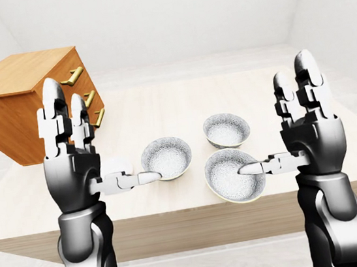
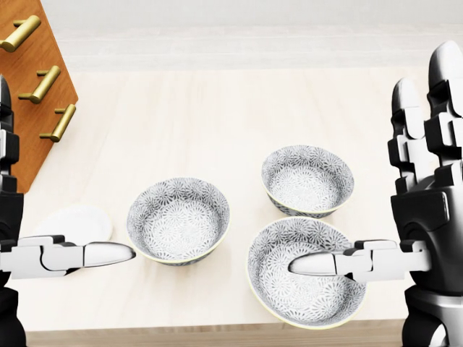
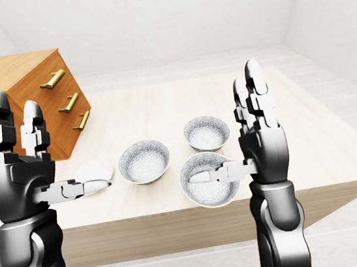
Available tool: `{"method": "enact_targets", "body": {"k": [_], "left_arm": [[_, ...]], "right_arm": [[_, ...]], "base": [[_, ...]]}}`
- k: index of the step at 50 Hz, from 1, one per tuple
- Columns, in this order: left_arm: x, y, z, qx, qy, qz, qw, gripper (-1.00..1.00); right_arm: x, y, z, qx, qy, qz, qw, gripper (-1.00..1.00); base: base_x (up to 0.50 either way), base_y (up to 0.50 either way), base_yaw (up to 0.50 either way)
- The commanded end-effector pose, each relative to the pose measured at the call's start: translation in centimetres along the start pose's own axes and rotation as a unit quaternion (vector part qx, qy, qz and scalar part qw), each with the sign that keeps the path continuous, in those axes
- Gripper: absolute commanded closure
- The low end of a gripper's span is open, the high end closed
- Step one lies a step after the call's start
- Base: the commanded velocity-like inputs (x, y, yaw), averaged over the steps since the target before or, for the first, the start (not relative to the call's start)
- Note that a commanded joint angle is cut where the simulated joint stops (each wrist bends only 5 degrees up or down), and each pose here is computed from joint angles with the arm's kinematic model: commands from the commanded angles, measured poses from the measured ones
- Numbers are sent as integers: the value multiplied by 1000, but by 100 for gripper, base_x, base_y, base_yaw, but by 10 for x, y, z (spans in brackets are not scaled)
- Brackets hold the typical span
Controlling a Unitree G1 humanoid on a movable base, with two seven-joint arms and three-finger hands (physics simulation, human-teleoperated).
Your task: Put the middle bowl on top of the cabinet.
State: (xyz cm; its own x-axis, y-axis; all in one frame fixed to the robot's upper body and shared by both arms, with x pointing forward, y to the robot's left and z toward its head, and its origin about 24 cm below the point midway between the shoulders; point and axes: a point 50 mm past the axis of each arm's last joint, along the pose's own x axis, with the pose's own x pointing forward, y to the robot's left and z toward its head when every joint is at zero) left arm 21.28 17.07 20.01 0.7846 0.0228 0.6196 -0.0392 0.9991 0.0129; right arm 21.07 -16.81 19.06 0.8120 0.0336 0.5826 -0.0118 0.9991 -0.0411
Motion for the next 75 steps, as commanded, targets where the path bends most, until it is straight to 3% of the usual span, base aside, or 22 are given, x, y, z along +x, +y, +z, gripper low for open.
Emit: {"method": "enact_targets", "body": {"k": [1, 7, 12, 24, 58, 62, 68, 75], "left_arm": [[3, 1, 10, 4, -25, -3, 1000, -100], [2, 0, 10, 8, -23, -2, 1000, -100], [5, 0, 24, 6, -59, -1, 998, -100], [6, 2, 31, 4, -77, 3, 997, -100], [7, 0, 34, -4, -86, -4, 996, -100], [8, 0, 40, -7, -100, -3, 995, -100], [4, -1, 29, -8, -70, -3, 997, -100], [6, -3, 30, -5, -75, -5, 997, -100]], "right_arm": [[3, -2, 17, -6, -40, 0, 999, -100], [4, -5, 18, -14, -43, -3, 999, -100], [5, -5, 20, -15, -50, -2, 999, -100], [5, -6, 23, -9, -57, -9, 998, -100], [3, -9, 26, 0, -62, -2, 998, -100], [3, -9, 24, 1, -57, 0, 998, -100], [3, -8, 25, 1, -59, -1, 998, -100], [3, -9, 25, -1, -58, 1, 998, -100]], "base": [[0, 0, 0], [0, 0, 0], [0, 0, 0], [0, 0, 0], [0, 0, 0], [12, 42, 0], [15, 50, 0], [15, 50, 0]]}}
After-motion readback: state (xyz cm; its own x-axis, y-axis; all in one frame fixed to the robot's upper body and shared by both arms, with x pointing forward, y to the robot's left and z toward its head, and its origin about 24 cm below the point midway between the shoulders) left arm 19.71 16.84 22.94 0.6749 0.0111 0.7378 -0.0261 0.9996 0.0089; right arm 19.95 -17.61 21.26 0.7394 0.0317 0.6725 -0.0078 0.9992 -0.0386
